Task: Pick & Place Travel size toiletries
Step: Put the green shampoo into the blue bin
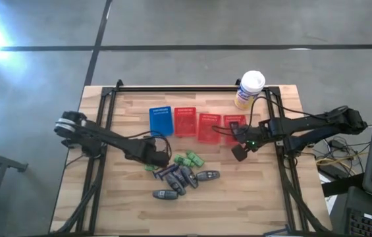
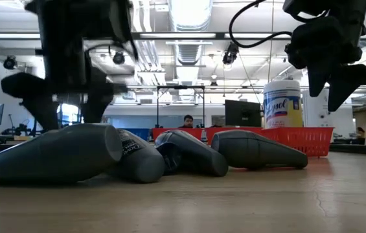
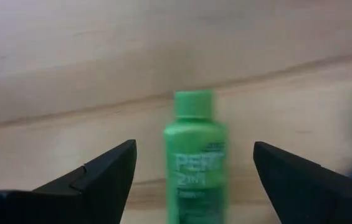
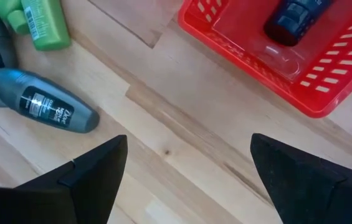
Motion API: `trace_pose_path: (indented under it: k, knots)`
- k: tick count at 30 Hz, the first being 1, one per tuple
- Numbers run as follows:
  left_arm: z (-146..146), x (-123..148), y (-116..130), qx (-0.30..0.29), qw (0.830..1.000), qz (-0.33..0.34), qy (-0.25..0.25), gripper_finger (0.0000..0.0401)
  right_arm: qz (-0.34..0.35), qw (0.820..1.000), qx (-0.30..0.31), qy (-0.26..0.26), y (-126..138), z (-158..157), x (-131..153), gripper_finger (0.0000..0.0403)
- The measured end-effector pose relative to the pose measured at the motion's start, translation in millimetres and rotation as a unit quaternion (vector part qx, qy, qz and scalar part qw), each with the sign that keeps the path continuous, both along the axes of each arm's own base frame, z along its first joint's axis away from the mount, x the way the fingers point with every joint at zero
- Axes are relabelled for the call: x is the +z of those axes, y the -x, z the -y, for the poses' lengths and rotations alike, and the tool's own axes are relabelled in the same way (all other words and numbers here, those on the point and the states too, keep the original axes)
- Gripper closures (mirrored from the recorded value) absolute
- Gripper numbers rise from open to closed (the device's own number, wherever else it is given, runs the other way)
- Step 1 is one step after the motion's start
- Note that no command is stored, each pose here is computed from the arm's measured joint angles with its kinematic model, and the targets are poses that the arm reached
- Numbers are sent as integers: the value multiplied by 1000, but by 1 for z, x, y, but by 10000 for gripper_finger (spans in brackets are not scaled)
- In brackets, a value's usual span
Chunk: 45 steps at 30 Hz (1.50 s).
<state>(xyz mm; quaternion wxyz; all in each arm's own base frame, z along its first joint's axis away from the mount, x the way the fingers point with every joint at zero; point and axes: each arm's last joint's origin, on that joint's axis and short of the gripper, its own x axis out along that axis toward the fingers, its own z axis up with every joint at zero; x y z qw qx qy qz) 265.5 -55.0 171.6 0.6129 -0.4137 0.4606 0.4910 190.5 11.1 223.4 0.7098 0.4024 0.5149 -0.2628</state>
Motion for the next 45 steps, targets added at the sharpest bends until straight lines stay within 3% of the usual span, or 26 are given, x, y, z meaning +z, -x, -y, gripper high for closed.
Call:
trace_pose_path:
  k: [3,6,13,15,18,21,25,32,34,38,41,45]
  knots:
    - [2,-11,-5,-17,999,1,41,88,0,1000,0,0,0,0,0,65]
    - [2,-23,-7,-28,999,9,46,117,-1,1000,0,0,0,0,0,57]
    - [-10,-15,-2,-50,998,10,39,271,-1,1000,-10,-3,0,0,0,52]
    - [-17,-1,1,-47,998,34,29,296,-1,1000,-19,0,0,0,0,58]
    - [-28,36,4,-38,993,114,-4,298,2,1000,-29,4,0,1,1,68]
    - [-47,78,13,-1,975,200,-92,298,5,999,-46,7,1,1,1,76]
    - [-89,93,30,47,964,208,-156,298,8,998,-64,3,1,2,2,80]
    - [-165,66,16,24,957,264,-116,237,8,997,-80,-2,1,2,2,62]
    - [-174,49,13,26,965,247,-90,223,8,997,-81,-2,1,2,2,55]
    - [-173,19,12,28,981,191,-30,203,7,996,-88,-5,1,2,2,46]
    - [-164,16,10,22,985,168,-14,193,7,997,-77,-2,1,1,2,42]
    - [-152,48,2,-26,975,207,-69,180,7,998,-62,3,1,1,2,43]
